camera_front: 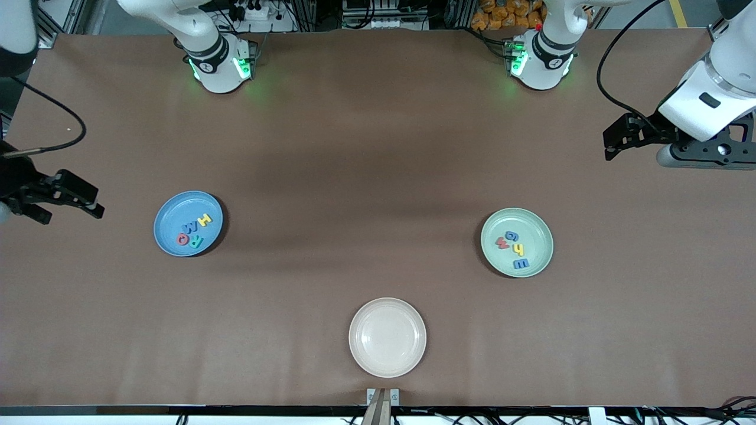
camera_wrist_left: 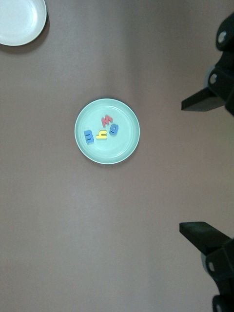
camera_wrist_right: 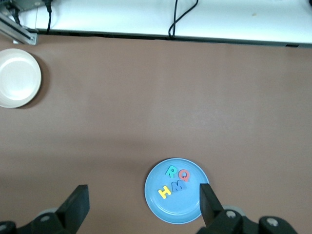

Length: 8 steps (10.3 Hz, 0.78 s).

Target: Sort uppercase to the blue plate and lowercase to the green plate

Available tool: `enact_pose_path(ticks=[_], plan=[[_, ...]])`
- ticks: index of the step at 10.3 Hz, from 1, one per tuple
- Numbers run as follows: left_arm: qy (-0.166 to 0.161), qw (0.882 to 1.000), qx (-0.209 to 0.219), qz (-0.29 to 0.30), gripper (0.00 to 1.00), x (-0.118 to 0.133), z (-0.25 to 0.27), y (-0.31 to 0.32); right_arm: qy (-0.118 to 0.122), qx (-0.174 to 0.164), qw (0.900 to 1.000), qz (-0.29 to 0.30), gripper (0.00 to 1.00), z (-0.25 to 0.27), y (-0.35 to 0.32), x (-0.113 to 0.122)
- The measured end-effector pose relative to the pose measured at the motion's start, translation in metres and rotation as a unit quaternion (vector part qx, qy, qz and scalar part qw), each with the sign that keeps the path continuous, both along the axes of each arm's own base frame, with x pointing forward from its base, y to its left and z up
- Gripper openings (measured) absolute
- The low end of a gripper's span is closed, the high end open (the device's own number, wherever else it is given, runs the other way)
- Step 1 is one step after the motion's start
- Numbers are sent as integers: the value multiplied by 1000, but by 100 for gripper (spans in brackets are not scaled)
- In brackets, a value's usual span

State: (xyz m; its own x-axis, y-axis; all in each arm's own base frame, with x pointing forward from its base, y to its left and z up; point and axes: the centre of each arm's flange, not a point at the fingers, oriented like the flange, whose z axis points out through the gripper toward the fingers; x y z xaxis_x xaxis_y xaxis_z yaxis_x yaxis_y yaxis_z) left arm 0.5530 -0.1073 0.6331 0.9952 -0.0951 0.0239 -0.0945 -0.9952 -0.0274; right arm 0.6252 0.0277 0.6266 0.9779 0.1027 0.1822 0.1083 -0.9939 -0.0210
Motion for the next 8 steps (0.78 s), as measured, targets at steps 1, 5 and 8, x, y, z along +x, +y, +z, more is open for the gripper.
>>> enact_pose_path(ticks=[1,5,8], plan=[[0,1000,0,0,100,0,0,0,-2,-18,1000,13,100,2,12,-1],[0,1000,0,0,100,0,0,0,-23,-29,999,19,100,27,16,-4],[0,1000,0,0,100,0,0,0,-21,-30,999,16,100,28,13,-5]])
